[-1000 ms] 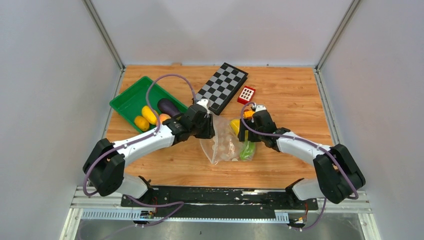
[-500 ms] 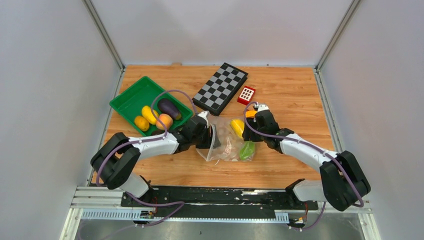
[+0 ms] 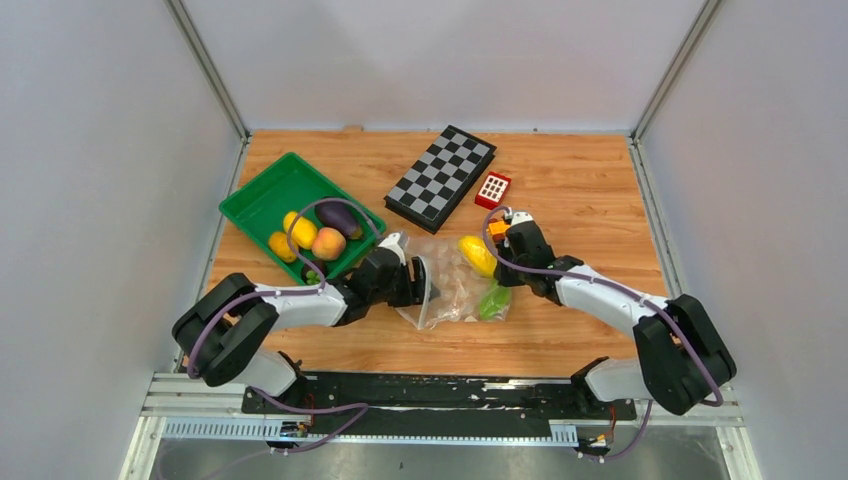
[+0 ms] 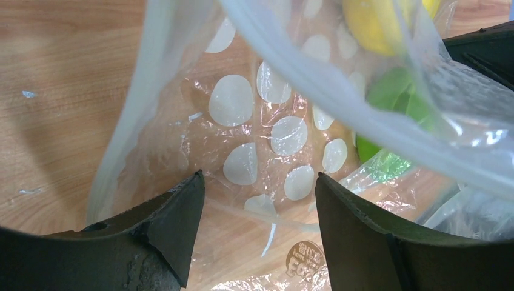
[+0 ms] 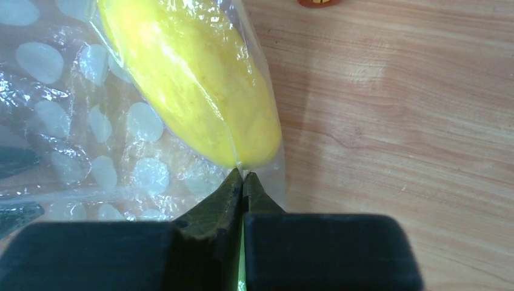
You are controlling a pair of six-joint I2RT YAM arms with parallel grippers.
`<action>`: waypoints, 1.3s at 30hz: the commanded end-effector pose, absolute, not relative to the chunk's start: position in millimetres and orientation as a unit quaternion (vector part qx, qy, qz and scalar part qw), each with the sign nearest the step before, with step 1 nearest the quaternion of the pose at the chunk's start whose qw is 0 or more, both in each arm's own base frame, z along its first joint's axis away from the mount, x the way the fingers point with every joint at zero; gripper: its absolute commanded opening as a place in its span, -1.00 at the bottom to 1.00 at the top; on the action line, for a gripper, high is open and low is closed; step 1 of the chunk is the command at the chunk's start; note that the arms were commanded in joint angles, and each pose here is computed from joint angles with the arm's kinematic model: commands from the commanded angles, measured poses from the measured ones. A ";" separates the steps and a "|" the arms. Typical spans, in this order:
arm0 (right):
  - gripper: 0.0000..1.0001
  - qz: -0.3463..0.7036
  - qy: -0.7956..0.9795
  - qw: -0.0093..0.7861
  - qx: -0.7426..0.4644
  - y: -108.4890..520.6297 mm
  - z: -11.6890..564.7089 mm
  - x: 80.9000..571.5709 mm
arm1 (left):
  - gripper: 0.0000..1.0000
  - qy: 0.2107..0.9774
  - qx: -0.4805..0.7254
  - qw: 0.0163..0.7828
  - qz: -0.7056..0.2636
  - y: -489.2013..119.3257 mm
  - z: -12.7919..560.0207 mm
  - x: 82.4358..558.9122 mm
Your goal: Open the zip-top bag and remove the fake food
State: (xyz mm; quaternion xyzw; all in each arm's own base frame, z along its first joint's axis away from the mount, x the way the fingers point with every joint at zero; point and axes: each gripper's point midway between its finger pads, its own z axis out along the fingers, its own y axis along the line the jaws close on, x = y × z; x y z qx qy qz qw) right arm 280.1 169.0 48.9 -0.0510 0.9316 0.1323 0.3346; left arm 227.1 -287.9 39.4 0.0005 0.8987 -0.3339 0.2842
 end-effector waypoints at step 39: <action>-1.00 0.147 0.913 0.362 -0.117 189.8 70.1 267.0 | 0.64 0.848 0.145 0.397 -0.320 -300.4 108.3 239.4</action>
